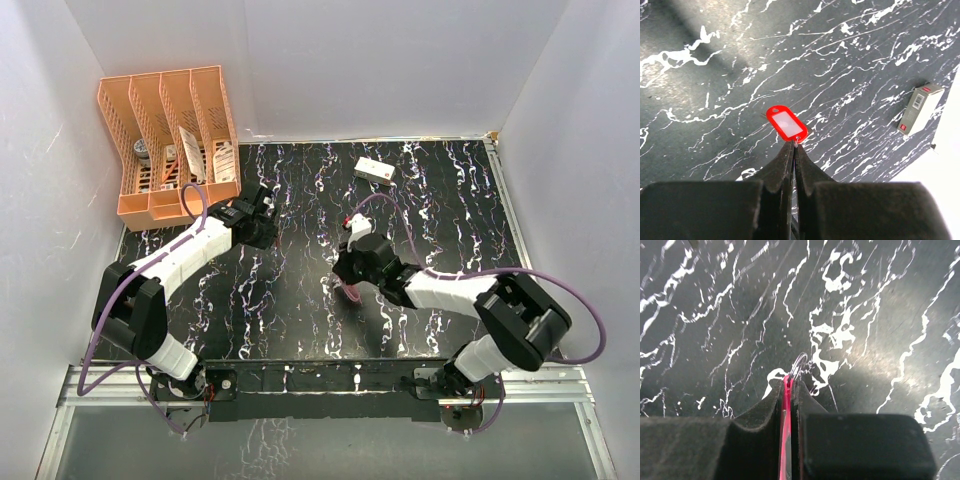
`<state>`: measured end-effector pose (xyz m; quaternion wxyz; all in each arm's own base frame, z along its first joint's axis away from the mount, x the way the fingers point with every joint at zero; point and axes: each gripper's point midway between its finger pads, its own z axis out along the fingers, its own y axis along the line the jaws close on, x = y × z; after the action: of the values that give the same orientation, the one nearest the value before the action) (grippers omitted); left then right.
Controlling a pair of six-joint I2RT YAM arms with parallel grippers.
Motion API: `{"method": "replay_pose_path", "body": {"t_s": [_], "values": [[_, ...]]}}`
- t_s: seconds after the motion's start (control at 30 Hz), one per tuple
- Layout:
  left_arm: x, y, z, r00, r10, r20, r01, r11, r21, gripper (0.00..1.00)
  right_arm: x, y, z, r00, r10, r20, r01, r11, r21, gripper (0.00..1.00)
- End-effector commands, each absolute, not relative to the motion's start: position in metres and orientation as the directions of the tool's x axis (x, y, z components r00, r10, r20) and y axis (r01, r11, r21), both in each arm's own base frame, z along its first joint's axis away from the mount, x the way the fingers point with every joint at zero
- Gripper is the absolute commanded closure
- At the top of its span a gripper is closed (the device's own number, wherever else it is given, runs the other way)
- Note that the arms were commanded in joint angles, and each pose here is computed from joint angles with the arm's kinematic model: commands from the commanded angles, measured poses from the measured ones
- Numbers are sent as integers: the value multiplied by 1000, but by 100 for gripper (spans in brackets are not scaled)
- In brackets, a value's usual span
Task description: Put the keys on the keyring
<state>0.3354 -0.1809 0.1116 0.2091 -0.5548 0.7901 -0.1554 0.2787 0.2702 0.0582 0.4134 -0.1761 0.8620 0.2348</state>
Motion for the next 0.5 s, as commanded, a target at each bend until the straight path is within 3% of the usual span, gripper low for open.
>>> {"method": "replay_pose_path", "body": {"t_s": [0.0,0.47], "values": [[349,-187,144,-302,-942,-146,-739,328,-588,100,301,281,119,-469,-16,-883,-562,776,285,100],[365,-211,174,-359,-925,-124,-627,338,-702,100,293,285,157,-227,-11,-974,-718,677,160,100]]}}
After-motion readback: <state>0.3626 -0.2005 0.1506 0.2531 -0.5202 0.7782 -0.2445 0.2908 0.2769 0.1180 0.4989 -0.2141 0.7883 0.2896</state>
